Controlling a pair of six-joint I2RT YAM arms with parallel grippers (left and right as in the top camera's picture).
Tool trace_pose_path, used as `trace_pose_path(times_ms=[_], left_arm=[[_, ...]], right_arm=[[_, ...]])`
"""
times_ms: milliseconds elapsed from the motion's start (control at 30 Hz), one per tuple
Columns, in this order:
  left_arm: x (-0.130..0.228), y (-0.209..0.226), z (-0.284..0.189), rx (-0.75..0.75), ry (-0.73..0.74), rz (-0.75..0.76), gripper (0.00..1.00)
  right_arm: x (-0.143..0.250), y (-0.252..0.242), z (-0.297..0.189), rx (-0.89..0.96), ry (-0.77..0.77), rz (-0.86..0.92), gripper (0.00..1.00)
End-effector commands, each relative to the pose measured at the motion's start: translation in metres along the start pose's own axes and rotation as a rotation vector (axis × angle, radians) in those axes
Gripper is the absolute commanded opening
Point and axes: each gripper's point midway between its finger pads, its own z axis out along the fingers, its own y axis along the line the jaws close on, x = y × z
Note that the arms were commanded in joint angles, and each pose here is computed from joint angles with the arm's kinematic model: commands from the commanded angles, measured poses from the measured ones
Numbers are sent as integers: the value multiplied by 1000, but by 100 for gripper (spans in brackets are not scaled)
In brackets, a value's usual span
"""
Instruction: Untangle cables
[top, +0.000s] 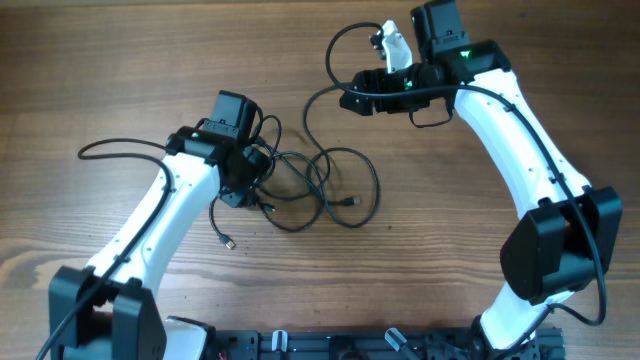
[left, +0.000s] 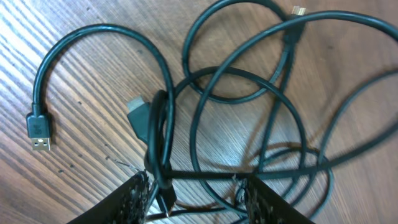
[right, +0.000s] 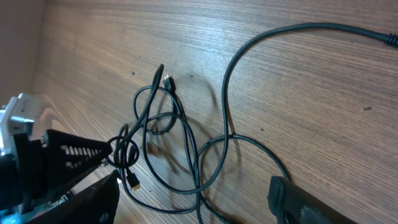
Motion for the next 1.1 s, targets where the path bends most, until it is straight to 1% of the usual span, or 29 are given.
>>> trace_pose_path(times_ms=[0,167,367,700,800,1000,1067], left_arm=[[-7,9,4,-38,-14,-59,51],[-7,18,4,-71,-2,-70,52],[-6,21,9,-74,-2,-68,51],[-5,28,27,-75,-12,-68,42],[-6,30,32,-85,-13,-68,34],[-10,27,41,-91,-30,-67,24],[-10,26,43,-92,-31,-67,16]], right_arm=[[-8,4,-13,26,-36,-18,79],[-8,3,-13,33,-37,-18,79],[-8,3,-13,32,-38,-18,79],[-8,3,-13,32,-37,-17,79],[-8,3,-13,32,-36,-17,79],[-8,3,-13,33,-35,-16,79],[-8,3,-13,33,-35,-16,79]])
